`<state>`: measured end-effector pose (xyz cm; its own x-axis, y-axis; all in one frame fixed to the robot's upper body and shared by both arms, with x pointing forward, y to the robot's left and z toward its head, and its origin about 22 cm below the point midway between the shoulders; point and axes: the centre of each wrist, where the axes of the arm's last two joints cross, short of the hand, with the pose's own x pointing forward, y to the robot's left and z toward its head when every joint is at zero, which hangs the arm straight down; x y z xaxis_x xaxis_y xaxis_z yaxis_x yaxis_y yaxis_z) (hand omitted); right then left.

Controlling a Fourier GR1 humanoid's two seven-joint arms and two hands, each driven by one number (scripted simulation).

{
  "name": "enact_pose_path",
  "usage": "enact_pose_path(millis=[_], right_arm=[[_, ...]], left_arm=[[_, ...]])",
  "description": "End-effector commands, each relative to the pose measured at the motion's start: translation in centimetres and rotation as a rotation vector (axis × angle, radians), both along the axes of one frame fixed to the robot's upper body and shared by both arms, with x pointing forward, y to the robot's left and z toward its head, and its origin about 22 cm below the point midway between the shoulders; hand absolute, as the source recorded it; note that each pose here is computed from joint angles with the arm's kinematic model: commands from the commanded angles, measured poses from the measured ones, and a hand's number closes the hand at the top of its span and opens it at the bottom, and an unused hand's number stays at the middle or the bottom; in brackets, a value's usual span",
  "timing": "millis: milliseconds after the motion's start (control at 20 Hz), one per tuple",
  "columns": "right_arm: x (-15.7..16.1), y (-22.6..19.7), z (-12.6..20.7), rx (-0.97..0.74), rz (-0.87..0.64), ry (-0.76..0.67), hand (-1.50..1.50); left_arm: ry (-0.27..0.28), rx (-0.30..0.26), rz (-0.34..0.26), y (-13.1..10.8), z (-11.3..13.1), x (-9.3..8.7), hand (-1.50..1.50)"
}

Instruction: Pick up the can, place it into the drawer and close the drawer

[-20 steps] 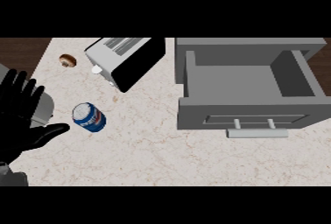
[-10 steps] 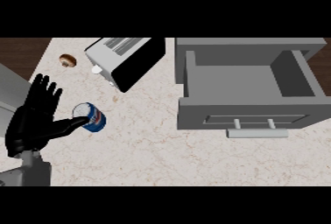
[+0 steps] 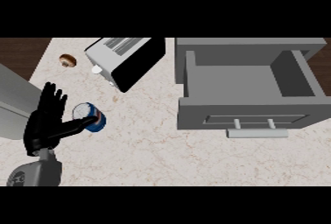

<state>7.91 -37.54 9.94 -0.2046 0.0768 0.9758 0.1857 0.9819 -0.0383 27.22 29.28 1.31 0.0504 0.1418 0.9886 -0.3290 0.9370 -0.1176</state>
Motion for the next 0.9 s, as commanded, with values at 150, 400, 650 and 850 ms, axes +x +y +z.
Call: enact_pose_path(millis=[150,400,650,850], right_arm=[[0.1,0.6,-0.5,0.002,0.005,0.003,-1.50],[0.3,-1.6,0.0,0.005,-0.006,0.003,-1.50],[-0.5,-1.6,0.7,0.000,-0.001,-0.008,-1.50],[-0.9,0.4,0.1,-0.010,-0.005,-0.004,-1.50]], left_arm=[[0.013,0.023,0.043,2.4,-4.4,-1.5,-1.50],[0.029,0.022,0.061,1.3,-7.4,-0.7,-1.50],[0.044,0.015,0.053,3.2,-8.3,-1.4,-1.50],[0.081,-0.028,0.044,4.2,-9.9,-0.8,-1.50]])
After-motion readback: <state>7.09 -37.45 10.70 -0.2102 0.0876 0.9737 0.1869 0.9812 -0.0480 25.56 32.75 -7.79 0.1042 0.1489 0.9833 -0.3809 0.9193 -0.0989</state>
